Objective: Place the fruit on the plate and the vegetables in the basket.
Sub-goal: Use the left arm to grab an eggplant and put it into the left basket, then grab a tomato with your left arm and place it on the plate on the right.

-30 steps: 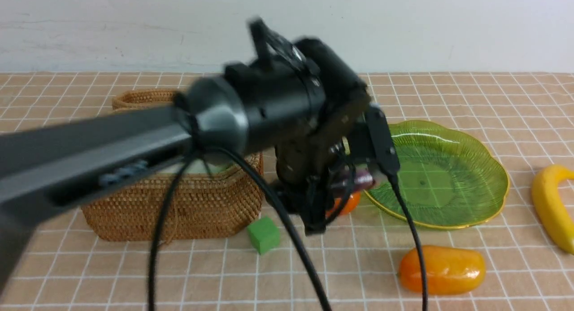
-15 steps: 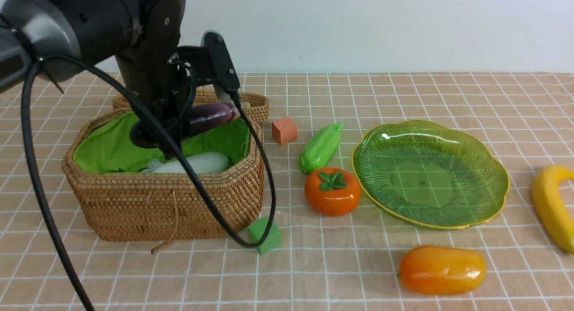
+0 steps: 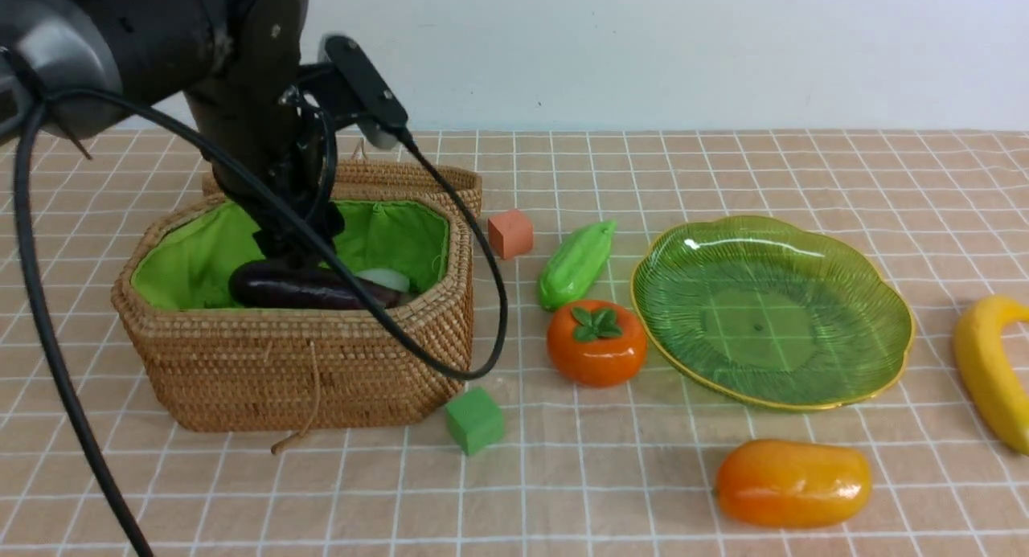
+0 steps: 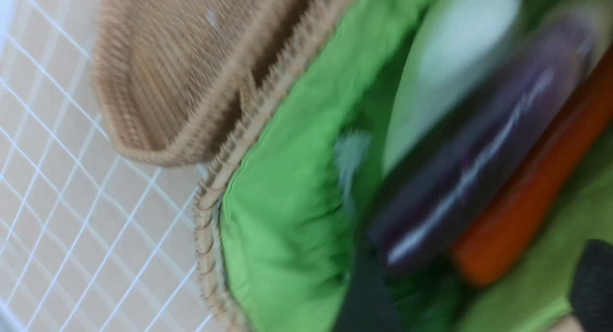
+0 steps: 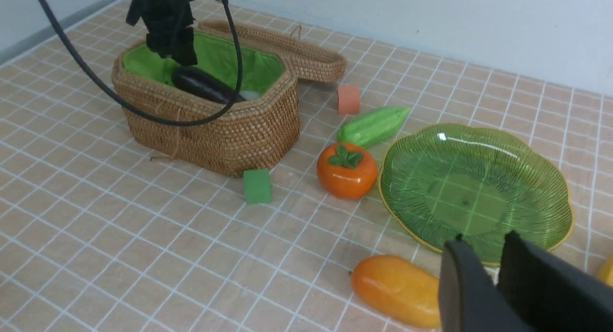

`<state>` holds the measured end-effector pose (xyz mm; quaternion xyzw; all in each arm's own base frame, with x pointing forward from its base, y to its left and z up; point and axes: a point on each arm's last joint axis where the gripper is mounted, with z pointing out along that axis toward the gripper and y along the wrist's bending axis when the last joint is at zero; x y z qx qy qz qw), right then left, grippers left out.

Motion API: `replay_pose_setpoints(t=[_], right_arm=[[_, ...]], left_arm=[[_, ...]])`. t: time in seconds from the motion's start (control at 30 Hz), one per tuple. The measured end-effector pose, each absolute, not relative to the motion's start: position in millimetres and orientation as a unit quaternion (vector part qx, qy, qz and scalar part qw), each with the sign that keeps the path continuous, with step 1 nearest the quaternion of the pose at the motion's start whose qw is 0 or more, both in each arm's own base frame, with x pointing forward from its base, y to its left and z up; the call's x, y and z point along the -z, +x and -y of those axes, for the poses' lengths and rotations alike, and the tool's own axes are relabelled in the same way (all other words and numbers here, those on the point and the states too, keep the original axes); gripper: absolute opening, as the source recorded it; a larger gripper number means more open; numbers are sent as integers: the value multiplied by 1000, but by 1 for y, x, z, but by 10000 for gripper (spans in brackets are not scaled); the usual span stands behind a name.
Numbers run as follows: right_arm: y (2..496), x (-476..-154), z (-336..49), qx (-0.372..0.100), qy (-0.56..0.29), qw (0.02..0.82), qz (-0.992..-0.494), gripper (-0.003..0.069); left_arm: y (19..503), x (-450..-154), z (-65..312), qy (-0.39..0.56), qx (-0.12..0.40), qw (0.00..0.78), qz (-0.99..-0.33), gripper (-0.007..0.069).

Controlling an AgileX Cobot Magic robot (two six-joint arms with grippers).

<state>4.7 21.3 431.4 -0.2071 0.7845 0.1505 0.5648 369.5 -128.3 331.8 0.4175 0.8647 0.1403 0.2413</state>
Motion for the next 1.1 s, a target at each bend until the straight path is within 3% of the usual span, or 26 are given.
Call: replay_pose_setpoints(t=[0.03, 0.1, 0.13, 0.2, 0.3, 0.4, 0.47, 0.5, 0.53, 0.57, 0.63, 0.73, 0.87, 1.1], right_arm=[[5, -431, -21, -149, -207, 565, -785, 133], [5, -431, -20, -141, -206, 567, -785, 136], [6, -431, -20, -140, -206, 567, -785, 137], [6, -431, -19, -132, -205, 568, -786, 139], [6, -431, -18, -130, -205, 567, -787, 141], [5, -429, -18, -130, -208, 556, -794, 141], [5, -427, -18, -129, -210, 550, -798, 141], [4, -426, -18, -128, -212, 541, -803, 144], [3, -424, -18, -128, -213, 536, -807, 144], [3, -424, -18, -128, -214, 535, -807, 144], [2, -422, -18, -127, -216, 526, -813, 144], [2, -421, -18, -127, -218, 520, -816, 144], [2, -421, -18, -127, -218, 518, -817, 146], [2, -421, -18, -127, -218, 518, -818, 150]], left_arm=[[366, -335, 132, 419, -134, 247, -863, 464], [346, -350, 161, 441, -86, 280, -848, 316], [342, -352, 167, 446, -76, 284, -845, 304], [322, -353, 209, 481, -18, 303, -822, 172], [311, -332, 251, 530, 8, 296, -795, 117], [316, -288, 288, 596, -27, 277, -753, 180], [318, -273, 298, 613, -43, 275, -739, 236], [325, -251, 308, 634, -72, 276, -719, 325], [329, -242, 311, 639, -82, 278, -712, 384], [331, -239, 312, 642, -86, 279, -709, 395], [340, -222, 318, 647, -100, 294, -697, 535], [348, -205, 321, 645, -100, 302, -695, 633], [351, -192, 325, 647, -96, 303, -693, 643], [363, -179, 325, 647, -108, 323, -682, 498]])
